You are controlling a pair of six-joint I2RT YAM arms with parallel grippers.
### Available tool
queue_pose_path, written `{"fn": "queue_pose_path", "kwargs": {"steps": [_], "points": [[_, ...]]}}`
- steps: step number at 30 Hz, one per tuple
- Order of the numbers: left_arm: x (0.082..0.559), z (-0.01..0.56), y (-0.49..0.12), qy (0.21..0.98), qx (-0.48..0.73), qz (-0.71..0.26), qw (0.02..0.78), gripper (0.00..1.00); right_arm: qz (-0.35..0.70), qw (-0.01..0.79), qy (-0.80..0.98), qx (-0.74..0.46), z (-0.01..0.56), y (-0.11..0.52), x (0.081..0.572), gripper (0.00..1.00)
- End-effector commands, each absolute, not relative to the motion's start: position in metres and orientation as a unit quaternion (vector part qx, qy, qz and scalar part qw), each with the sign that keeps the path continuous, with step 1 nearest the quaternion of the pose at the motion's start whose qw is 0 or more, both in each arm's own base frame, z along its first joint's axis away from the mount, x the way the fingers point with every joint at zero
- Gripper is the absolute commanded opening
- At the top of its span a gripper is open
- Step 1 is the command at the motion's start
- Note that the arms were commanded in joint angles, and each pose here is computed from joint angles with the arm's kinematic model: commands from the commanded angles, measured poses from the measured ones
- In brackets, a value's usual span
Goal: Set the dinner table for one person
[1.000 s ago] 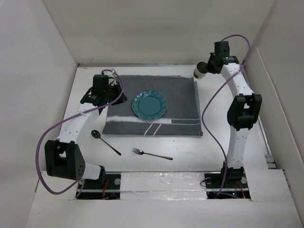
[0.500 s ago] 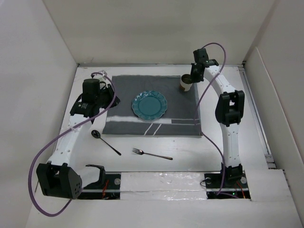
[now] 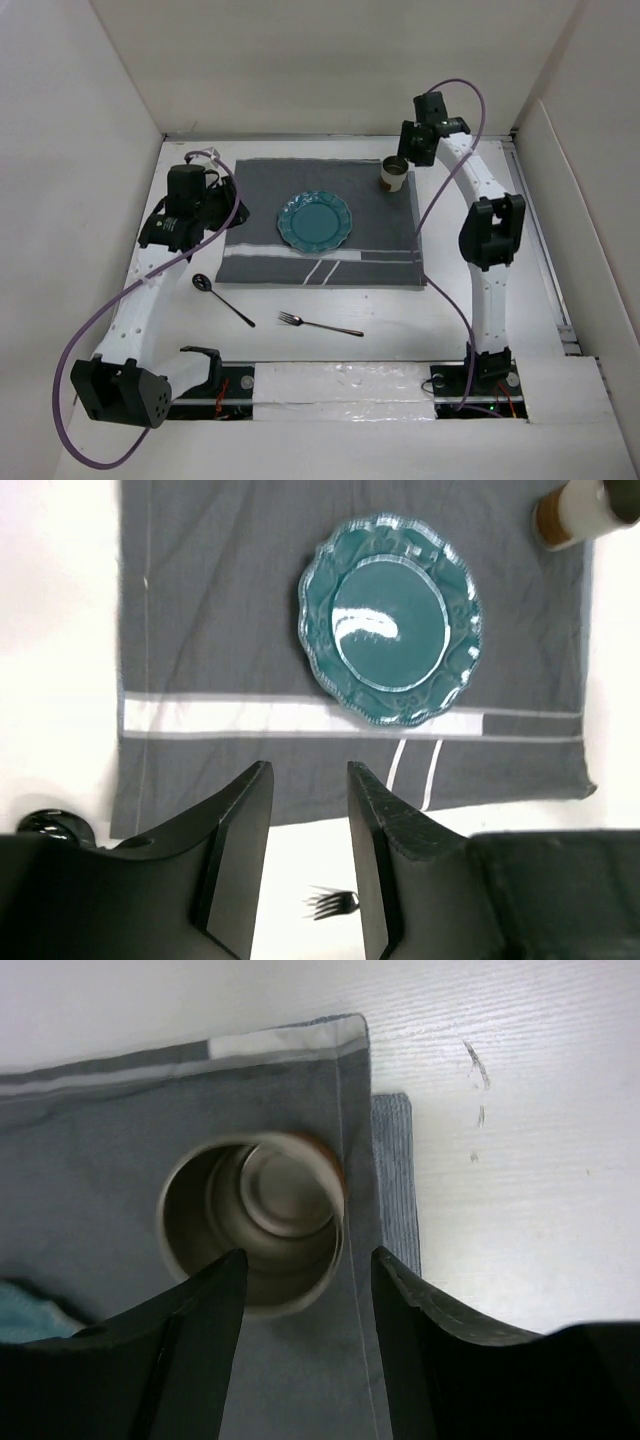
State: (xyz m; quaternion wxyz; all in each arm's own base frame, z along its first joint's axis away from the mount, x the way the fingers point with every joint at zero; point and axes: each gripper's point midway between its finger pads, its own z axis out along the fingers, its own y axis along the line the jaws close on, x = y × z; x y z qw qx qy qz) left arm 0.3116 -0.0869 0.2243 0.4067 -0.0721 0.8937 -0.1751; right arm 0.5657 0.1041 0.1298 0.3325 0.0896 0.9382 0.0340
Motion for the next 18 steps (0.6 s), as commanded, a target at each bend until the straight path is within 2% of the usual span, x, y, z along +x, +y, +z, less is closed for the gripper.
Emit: {"fn": "queue_pose_path", "kwargs": {"steps": [1,2,3,4,5,6,8,12,13,14,15,16,17,18], "points": [[0.316,0.279,-0.078,0.868,-0.065,-0.161,0.465,0.33,0.099,0.451,0.885,0.067,0.268,0.109,0.546,0.55],[0.316,0.284,-0.079,0.866,-0.064,-0.165,0.469,0.34,0.114,0.461,0.878,0.056,0.28,0.117,0.536,0.48],[0.315,0.289,-0.084,0.862,-0.062,-0.179,0.47,0.33,0.123,0.482,0.866,0.047,0.297,0.119,0.515,0.36],[0.315,0.293,-0.087,0.858,-0.062,-0.19,0.473,0.3,0.156,0.481,0.863,0.021,0.301,0.134,0.499,0.12],[0.313,0.297,-0.09,0.854,-0.06,-0.201,0.476,0.26,0.173,0.478,0.861,-0.001,0.3,0.149,0.481,0.0],[0.311,0.298,-0.097,0.852,-0.057,-0.221,0.471,0.17,0.188,0.475,0.859,-0.027,0.294,0.155,0.451,0.0],[0.313,0.293,-0.102,0.85,-0.05,-0.232,0.471,0.0,0.229,0.456,0.856,-0.083,0.28,0.179,0.412,0.0],[0.317,0.276,-0.092,0.862,-0.062,-0.202,0.461,0.0,0.24,0.378,0.874,-0.187,0.22,0.225,0.308,0.0],[0.318,0.279,-0.091,0.86,-0.062,-0.198,0.466,0.0,0.242,0.352,0.881,-0.205,0.199,0.229,0.281,0.14],[0.319,0.28,-0.09,0.86,-0.062,-0.197,0.467,0.0,0.245,0.334,0.882,-0.224,0.189,0.237,0.263,0.23],[0.321,0.283,-0.09,0.859,-0.061,-0.197,0.47,0.04,0.251,0.323,0.881,-0.237,0.181,0.246,0.247,0.31],[0.323,0.294,-0.09,0.853,-0.059,-0.198,0.48,0.1,0.264,0.309,0.874,-0.266,0.174,0.264,0.223,0.45],[0.325,0.299,-0.09,0.849,-0.061,-0.198,0.485,0.2,0.265,0.293,0.876,-0.277,0.158,0.267,0.208,0.51],[0.326,0.306,-0.09,0.845,-0.062,-0.2,0.491,0.23,0.274,0.295,0.871,-0.282,0.155,0.277,0.204,0.55]]}}
